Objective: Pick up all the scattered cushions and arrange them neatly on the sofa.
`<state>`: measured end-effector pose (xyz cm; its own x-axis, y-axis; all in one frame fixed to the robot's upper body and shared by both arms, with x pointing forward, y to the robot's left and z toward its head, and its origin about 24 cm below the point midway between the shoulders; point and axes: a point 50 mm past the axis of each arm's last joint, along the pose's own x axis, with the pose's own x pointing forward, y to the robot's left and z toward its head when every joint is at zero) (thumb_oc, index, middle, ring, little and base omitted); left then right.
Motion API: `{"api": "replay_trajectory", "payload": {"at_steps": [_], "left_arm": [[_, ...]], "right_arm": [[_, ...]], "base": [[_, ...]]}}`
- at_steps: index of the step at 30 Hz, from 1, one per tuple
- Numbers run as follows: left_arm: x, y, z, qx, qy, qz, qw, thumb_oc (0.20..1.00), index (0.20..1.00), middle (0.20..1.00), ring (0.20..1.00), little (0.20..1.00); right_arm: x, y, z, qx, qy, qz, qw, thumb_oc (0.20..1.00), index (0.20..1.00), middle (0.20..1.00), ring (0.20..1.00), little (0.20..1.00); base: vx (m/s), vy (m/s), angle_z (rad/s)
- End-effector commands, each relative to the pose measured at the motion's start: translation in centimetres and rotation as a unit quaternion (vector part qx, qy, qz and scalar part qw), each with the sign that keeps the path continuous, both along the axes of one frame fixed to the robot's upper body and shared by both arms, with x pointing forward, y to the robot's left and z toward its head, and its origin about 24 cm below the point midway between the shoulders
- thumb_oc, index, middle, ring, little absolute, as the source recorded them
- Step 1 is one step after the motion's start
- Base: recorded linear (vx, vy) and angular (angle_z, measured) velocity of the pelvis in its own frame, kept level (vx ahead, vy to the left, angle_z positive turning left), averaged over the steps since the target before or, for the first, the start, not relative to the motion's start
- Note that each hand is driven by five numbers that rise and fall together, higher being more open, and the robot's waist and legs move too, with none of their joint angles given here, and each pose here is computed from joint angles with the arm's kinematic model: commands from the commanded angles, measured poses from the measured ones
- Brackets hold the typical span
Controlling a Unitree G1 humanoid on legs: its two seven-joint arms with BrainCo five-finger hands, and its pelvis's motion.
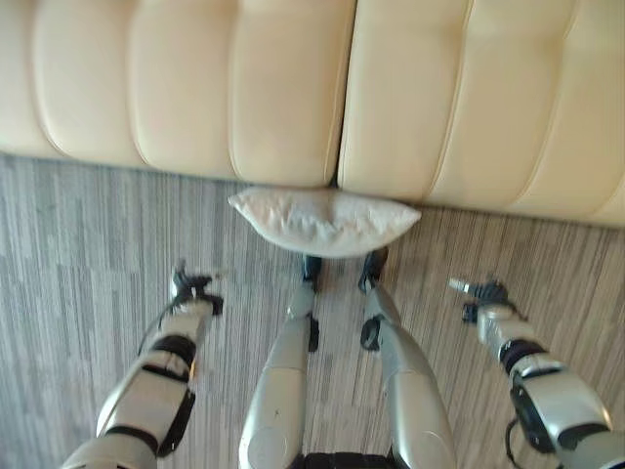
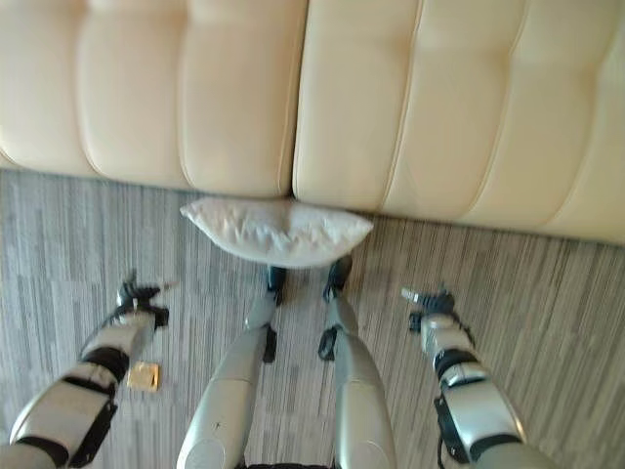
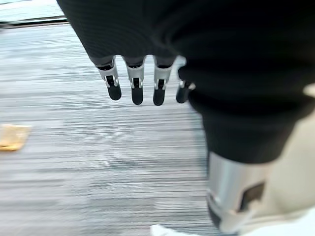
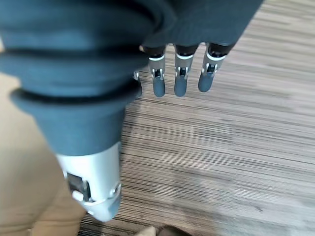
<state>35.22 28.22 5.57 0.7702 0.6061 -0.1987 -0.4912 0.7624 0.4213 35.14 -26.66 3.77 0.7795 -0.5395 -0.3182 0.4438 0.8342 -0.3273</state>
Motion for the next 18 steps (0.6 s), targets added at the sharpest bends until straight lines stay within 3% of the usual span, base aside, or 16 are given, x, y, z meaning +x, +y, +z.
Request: {"api": "replay_trajectory", "payload": {"at_steps": [1,3,5,6,10,13,14,15,18], "left_arm": [[0.4,0.7,1.6,0.03,-0.025,0.025,0.999,1.0,1.0,1.0,1.0,1.0],[2.9,-1.9,5.3,0.043,-0.08,-0.009,0.996,1.0,1.0,1.0,1.0,1.0],[3.3,-2.5,6.0,0.041,-0.091,-0.016,0.995,1.0,1.0,1.0,1.0,1.0],[4.5,-4.8,7.8,0.034,-0.123,-0.043,0.991,1.0,1.0,1.0,1.0,1.0],[6.2,-11.3,11.4,0.0,-0.187,-0.125,0.974,1.0,1.0,1.0,1.0,1.0],[6.3,-14.7,11.7,-0.038,-0.199,-0.177,0.963,1.0,1.0,1.0,1.0,1.0],[5.3,-21.1,10.8,-0.147,-0.2,-0.279,0.928,0.313,0.313,0.313,0.313,0.313],[4.7,-22.7,10.4,-0.193,-0.203,-0.295,0.914,0.2,0.2,0.2,0.2,0.2],[4.1,-23.8,9.8,-0.232,-0.199,-0.308,0.901,0.2,0.2,0.2,0.2,0.2]], "right_arm": [[1.0,0.2,2.1,-0.044,-0.042,0.007,0.998,1.0,1.0,1.0,1.0,1.0],[3.6,3.5,6.6,-0.042,-0.126,0.048,0.99,1.0,1.0,1.0,1.0,1.0],[4.1,4.5,7.6,-0.038,-0.146,0.059,0.987,1.0,1.0,1.0,1.0,1.0],[5.2,7.2,10.1,-0.031,-0.19,0.092,0.977,1.0,1.0,1.0,1.0,1.0],[6.3,12.0,14.5,-0.008,-0.263,0.146,0.954,1.0,1.0,1.0,1.0,1.0],[6.4,13.3,15.1,0.017,-0.275,0.159,0.948,1.0,1.0,1.0,1.0,1.0],[6.2,14.7,15.0,0.085,-0.298,0.164,0.937,0.2,0.2,0.2,0.2,0.2],[5.9,15.0,14.7,0.109,-0.307,0.162,0.931,0.2,0.2,0.2,0.2,0.2],[5.6,15.0,14.2,0.149,-0.318,0.15,0.924,0.2,0.2,0.2,0.2,0.2]], "base": [[0.0,0.009,0.08],[0.03,0.005,0.07],[0.03,0.005,0.07],[0.04,-0.001,0.06],[0.03,-0.006,0.02],[0.01,-0.029,-0.03],[-0.04,-0.019,0.01],[-0.06,-0.021,0.03],[-0.05,-0.003,-0.03]]}}
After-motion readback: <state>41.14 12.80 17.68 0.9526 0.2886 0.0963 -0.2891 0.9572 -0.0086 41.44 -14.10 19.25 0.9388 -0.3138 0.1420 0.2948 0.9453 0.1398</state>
